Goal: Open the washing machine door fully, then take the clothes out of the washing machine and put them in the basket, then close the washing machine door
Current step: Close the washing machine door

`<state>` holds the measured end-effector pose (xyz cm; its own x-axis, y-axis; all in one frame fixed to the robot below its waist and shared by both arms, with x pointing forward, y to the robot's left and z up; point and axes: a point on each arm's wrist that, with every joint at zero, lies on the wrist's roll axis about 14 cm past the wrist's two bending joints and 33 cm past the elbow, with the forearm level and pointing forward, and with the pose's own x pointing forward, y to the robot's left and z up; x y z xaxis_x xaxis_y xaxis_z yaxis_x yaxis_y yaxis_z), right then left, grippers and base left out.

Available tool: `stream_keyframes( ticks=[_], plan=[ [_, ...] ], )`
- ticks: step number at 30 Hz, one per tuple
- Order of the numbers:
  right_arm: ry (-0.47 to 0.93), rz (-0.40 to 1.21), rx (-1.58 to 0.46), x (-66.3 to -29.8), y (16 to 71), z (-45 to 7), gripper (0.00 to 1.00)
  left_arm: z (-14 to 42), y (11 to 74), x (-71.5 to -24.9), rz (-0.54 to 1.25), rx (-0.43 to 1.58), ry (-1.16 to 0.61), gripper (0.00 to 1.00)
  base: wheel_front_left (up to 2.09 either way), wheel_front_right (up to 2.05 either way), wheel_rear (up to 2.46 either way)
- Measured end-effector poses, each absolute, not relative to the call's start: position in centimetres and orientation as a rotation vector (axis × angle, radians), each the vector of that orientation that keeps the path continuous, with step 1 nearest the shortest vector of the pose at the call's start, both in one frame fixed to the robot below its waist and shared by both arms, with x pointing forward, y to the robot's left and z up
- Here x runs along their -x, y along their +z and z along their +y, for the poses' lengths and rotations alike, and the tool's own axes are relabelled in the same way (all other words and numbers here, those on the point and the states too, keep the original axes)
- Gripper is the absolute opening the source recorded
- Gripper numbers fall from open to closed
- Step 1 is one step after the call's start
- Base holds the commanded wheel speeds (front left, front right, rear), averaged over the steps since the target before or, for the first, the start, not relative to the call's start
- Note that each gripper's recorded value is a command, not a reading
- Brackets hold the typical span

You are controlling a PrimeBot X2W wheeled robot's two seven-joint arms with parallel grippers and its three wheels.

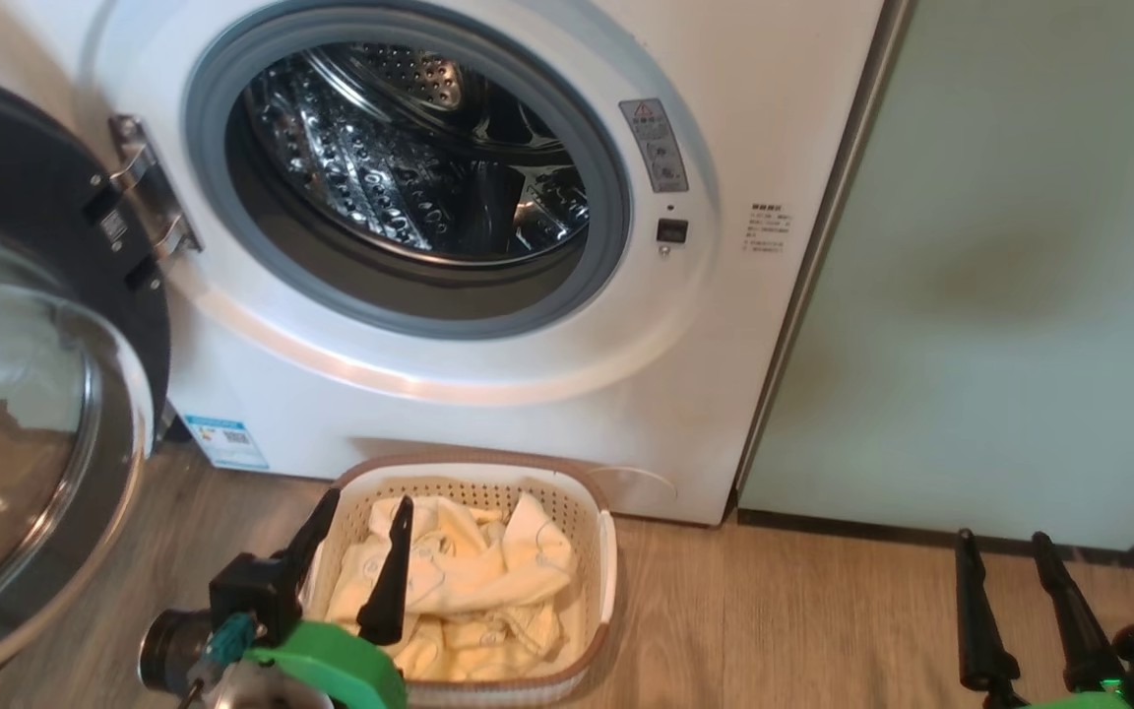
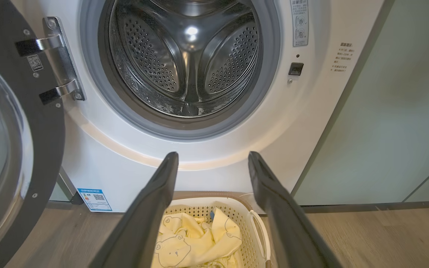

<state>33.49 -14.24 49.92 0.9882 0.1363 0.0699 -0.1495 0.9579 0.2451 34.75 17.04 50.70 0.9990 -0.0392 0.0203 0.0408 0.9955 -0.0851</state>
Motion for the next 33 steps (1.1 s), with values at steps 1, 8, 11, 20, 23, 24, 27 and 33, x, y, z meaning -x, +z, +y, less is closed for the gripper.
stream_keyframes(
  ticks=[1, 8, 11, 20, 23, 24, 27, 33],
  plan=[
    [0.145, -0.052, -0.253, -33.5, 49.9, -14.2, 1.00, 17.0, 50.6, -34.7, -0.017, 0.086, -0.040, 1.00, -1.83, 1.68, 0.14],
    [0.146, -0.044, -0.253, -33.6, 49.7, -14.2, 1.00, 16.7, 50.4, -34.7, -0.011, 0.085, -0.055, 1.00, -2.11, 1.89, 0.22],
    [0.148, -0.039, -0.253, -33.7, 49.5, -14.1, 1.00, 16.5, 50.3, -34.6, -0.008, 0.085, -0.060, 1.00, -1.53, 1.52, 0.02],
    [0.156, -0.030, -0.254, -34.0, 49.3, -13.8, 1.00, 16.9, 50.1, -34.5, -0.008, 0.080, -0.050, 1.00, -0.71, 0.71, 0.00],
    [0.157, -0.028, -0.254, -34.1, 49.2, -13.8, 1.00, 17.1, 50.1, -34.5, -0.008, 0.080, -0.044, 1.00, -0.01, 0.01, 0.00],
    [0.158, -0.027, -0.254, -34.1, 49.2, -13.8, 1.00, 17.1, 50.1, -34.5, -0.007, 0.079, -0.043, 1.00, 0.00, 0.00, 0.00],
    [0.160, -0.024, -0.254, -34.2, 49.1, -13.7, 1.00, 17.3, 50.0, -34.5, -0.005, 0.077, -0.039, 1.00, 0.00, 0.00, 0.00],
    [0.163, -0.022, -0.254, -34.3, 49.1, -13.6, 1.00, 17.6, 50.1, -34.5, -0.013, 0.075, -0.034, 1.00, 0.00, 0.00, 0.00]
  ],
)
